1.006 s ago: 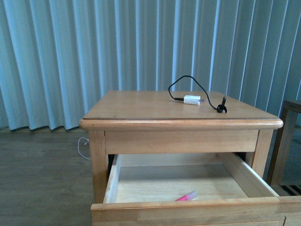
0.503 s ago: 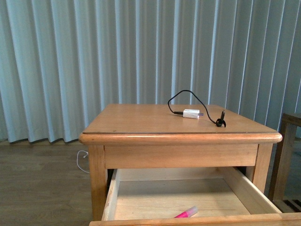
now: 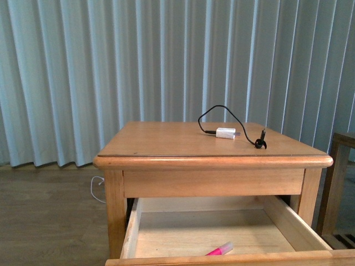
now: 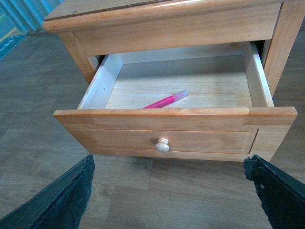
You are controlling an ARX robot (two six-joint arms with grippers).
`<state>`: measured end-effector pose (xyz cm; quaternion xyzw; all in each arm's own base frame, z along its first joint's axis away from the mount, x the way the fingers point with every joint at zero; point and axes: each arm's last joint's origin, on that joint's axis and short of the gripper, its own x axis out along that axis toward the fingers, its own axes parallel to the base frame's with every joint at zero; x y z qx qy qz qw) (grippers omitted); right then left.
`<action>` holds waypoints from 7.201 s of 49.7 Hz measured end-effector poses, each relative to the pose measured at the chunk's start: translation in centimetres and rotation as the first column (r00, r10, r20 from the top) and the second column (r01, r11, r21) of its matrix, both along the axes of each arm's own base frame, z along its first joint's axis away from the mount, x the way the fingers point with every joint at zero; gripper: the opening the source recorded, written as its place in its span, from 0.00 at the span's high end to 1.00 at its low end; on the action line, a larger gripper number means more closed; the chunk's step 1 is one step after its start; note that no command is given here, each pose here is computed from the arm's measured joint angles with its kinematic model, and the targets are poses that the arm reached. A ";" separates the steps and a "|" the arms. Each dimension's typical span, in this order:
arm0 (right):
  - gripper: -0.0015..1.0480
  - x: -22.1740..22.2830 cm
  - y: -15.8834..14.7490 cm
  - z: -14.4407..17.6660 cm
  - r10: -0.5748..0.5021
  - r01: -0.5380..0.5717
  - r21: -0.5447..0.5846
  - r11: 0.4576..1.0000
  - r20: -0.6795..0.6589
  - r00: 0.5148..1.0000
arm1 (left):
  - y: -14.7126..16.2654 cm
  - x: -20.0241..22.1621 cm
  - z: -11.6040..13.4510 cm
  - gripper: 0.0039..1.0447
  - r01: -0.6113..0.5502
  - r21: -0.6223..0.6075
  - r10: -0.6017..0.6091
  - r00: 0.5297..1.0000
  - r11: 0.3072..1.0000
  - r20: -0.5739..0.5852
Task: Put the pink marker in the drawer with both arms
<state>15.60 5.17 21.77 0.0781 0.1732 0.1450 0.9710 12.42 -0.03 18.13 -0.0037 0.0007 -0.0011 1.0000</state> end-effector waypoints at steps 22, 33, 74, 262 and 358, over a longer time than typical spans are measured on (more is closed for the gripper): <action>0.08 0.0 0.0 0.0 0.000 0.000 0.000 1.000 -0.001 1.000 | 0.0 -1.1 -0.7 0.96 0.000 0.003 0.000 1.000 1.000 0.029; 0.08 0.0 0.0 -0.1 0.000 0.000 0.000 1.000 -0.001 1.000 | 0.0 -1.5 -0.7 0.96 0.000 0.002 0.000 1.000 1.000 0.028; 0.08 0.0 0.0 -0.1 0.000 0.000 -0.001 1.000 -0.001 1.000 | 0.0 -2.8 -1.0 0.32 0.000 0.003 0.000 1.000 1.000 0.021; 0.08 11.8 3.1 -1.5 -0.104 0.111 -0.140 0.984 0.058 0.993 | 0.0 -2.8 -1.0 0.05 0.000 0.003 0.000 1.000 1.000 0.022; 0.99 -4.3 -5.1 -4.9 -0.255 0.309 -0.096 0.946 0.365 0.895 | 0.0 -2.8 -1.0 0.05 0.000 0.003 0.000 1.000 1.000 0.021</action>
